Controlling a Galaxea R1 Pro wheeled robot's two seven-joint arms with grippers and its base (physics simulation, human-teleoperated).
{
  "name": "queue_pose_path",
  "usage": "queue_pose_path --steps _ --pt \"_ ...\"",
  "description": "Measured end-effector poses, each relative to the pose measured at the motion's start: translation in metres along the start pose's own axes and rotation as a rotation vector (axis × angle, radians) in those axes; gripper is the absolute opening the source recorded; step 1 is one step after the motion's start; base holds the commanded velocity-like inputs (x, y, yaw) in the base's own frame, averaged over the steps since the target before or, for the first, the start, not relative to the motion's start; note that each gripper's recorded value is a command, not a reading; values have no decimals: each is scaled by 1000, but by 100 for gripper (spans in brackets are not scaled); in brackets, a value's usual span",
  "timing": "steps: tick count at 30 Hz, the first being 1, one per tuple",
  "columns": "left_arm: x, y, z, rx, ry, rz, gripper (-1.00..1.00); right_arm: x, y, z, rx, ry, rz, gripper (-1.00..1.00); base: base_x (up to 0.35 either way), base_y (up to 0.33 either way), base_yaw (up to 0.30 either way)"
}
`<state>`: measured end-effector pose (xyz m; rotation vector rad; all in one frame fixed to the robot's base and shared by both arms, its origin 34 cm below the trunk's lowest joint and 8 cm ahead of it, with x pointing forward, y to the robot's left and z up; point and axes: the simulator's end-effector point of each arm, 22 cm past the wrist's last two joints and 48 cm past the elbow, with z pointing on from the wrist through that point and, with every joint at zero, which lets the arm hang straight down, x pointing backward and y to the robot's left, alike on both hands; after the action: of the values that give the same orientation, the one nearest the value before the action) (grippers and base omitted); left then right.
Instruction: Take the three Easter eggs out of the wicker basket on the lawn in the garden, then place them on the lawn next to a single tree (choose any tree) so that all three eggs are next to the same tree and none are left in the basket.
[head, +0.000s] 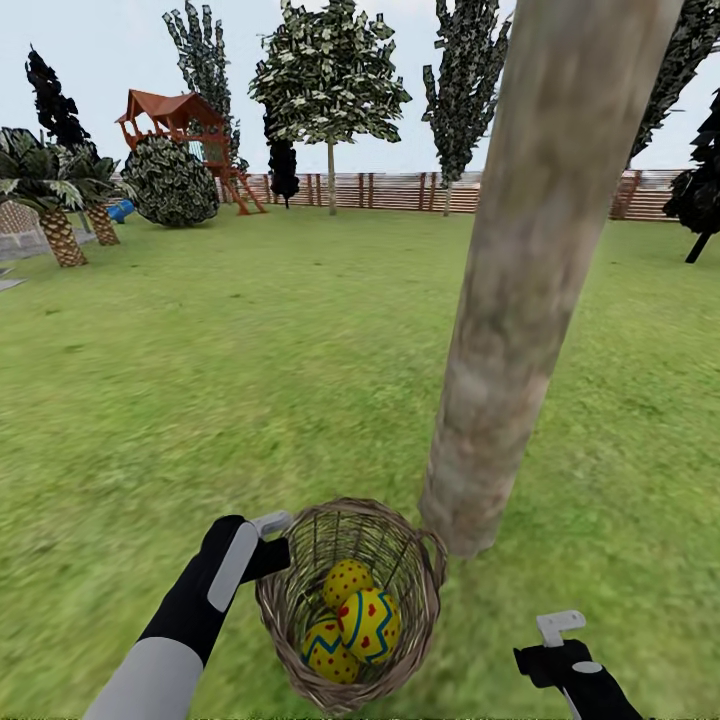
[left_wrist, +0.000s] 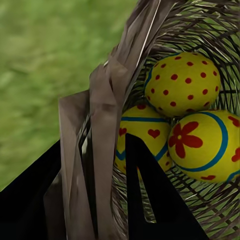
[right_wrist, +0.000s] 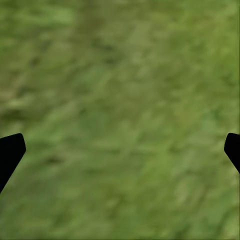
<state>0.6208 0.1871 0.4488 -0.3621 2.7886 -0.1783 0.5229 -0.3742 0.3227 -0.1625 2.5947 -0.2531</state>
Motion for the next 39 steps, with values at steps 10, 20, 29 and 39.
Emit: queue_pose_path --steps 10,20,29,39 --pt "11 4 19 2 0 -1 -100 15 6 16 -1 -1 -1 100 0 0 0" --pt "14 1 27 30 -13 5 -100 29 14 32 -8 -6 -1 100 0 0 0" --pt "15 1 28 33 -13 -1 -100 29 13 32 -6 -4 -5 100 0 0 0" --pt "16 2 29 36 -12 -10 -100 30 13 32 -3 -3 -7 100 0 0 0"
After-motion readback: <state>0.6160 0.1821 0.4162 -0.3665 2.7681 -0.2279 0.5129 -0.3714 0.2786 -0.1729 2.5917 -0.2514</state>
